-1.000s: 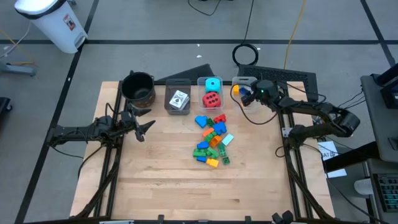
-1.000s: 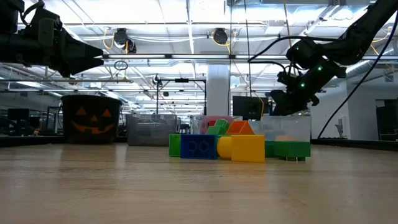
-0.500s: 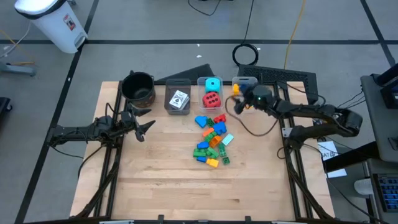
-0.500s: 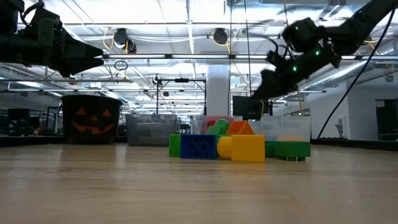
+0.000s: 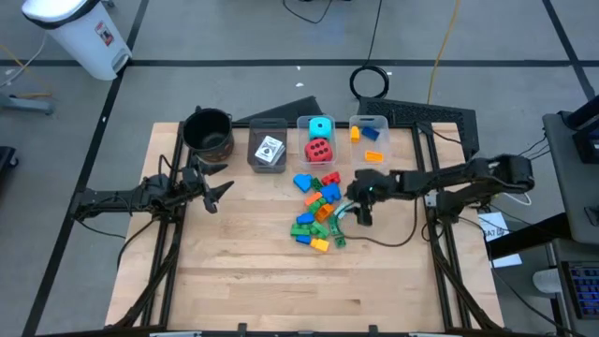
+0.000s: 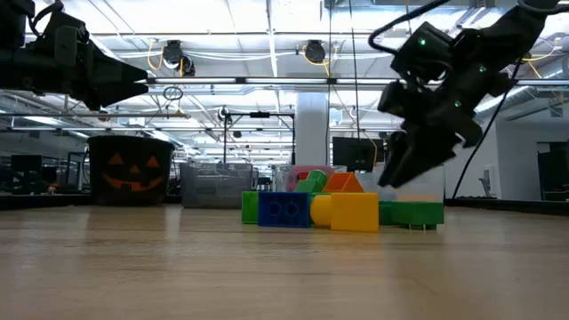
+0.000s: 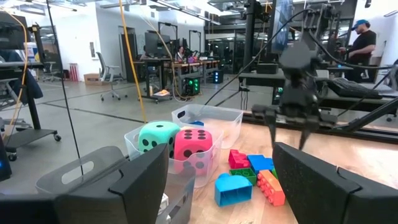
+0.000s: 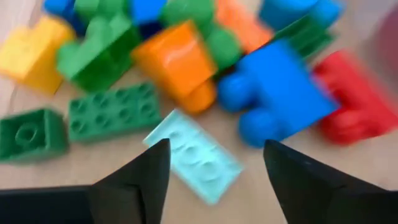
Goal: Pick & Place Toys
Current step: Put the light green block into the right transparent bin
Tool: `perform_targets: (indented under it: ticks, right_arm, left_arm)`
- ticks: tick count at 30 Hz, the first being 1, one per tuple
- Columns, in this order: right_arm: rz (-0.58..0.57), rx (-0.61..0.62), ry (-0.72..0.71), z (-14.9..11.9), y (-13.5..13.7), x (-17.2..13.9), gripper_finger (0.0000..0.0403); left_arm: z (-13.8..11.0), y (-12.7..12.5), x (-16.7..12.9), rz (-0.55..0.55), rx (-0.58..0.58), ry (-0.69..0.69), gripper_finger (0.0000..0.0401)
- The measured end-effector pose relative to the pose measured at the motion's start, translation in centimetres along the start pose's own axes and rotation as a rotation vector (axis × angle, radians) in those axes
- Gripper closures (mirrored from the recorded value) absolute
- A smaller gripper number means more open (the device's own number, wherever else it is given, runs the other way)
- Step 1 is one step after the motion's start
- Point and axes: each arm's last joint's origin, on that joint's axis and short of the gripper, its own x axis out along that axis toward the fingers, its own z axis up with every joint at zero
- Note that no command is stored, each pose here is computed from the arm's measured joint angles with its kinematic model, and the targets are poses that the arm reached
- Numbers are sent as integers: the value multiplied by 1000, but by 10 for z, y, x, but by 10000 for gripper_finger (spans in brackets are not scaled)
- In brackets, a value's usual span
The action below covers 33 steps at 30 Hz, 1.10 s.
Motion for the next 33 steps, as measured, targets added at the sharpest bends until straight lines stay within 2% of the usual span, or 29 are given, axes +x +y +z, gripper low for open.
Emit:
perform_targets:
  ticks: [6, 11, 16, 21, 25, 28, 33]
  right_arm:
    - [42, -17, 106, -12, 11, 19, 217]
    - [58, 104, 180, -18, 14, 17, 241]
    - [209, 229, 166, -14, 21, 5, 254]
    - [269, 178, 83, -4, 31, -7, 256]
    - [208, 99, 43, 0, 35, -11, 262]
    - [199, 83, 41, 0, 37, -11, 292]
    - [211, 59, -2, 3, 40, -8, 386]
  left_arm:
    - [0, 0, 0, 0, 0, 0, 109]
    - [0, 0, 0, 0, 0, 0, 109]
    - [0, 0, 0, 0, 0, 0, 109]
    - [0, 0, 0, 0, 0, 1, 109]
    - [0, 0, 0, 0, 0, 1, 109]
    - [0, 0, 0, 0, 0, 0, 109]
    - [0, 0, 0, 0, 0, 1, 109]
